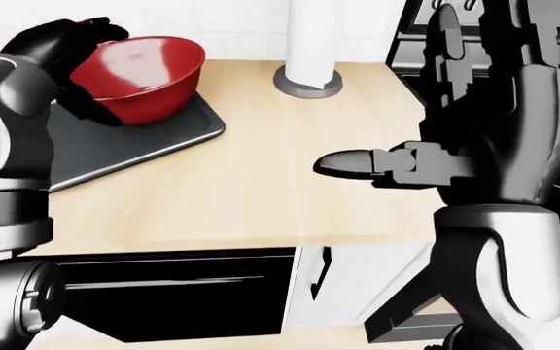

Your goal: Pick up the bowl with donut and place it on the tray. Pick up the cupcake and place it on the tray.

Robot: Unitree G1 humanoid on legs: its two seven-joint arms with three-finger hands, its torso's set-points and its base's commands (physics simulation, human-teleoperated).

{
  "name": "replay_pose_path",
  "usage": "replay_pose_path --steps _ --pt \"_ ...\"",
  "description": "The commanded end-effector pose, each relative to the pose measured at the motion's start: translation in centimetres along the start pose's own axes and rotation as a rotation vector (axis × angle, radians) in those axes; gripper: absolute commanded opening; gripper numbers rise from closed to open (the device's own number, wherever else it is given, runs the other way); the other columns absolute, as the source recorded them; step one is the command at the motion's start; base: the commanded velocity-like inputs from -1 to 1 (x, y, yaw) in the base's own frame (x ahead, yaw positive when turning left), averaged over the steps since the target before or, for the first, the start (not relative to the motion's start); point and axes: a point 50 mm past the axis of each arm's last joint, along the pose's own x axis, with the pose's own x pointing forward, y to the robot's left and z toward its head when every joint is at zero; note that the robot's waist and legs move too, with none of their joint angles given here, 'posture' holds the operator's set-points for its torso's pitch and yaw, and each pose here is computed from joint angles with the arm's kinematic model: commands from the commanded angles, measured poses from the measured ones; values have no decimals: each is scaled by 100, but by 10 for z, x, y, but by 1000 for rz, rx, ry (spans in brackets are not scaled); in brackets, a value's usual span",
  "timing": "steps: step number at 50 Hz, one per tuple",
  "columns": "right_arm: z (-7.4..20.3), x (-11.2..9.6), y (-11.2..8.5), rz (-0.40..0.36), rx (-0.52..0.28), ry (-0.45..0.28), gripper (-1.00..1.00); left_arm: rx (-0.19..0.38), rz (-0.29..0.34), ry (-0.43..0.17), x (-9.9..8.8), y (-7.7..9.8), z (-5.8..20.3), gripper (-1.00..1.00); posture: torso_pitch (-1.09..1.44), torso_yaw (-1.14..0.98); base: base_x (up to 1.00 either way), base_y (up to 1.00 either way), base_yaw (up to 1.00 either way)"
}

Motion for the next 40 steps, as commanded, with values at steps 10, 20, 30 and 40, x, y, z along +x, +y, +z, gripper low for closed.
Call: replay_pose_path --steps 10,20,30,40 --pt "6 0 8 42 -20 -33 100 -417 205 -144 -67 59 23 97 0 0 0 0 0" --pt "9 3 15 82 -46 -23 100 -714 277 -200 -113 65 24 100 0 0 0 0 0" --pt "11 3 13 72 -59 -16 100 -801 260 -217 -131 64 28 100 0 0 -57 5 0" --pt "9 2 15 77 -70 -5 100 -812 264 -207 -134 63 22 100 0 0 -48 84 0"
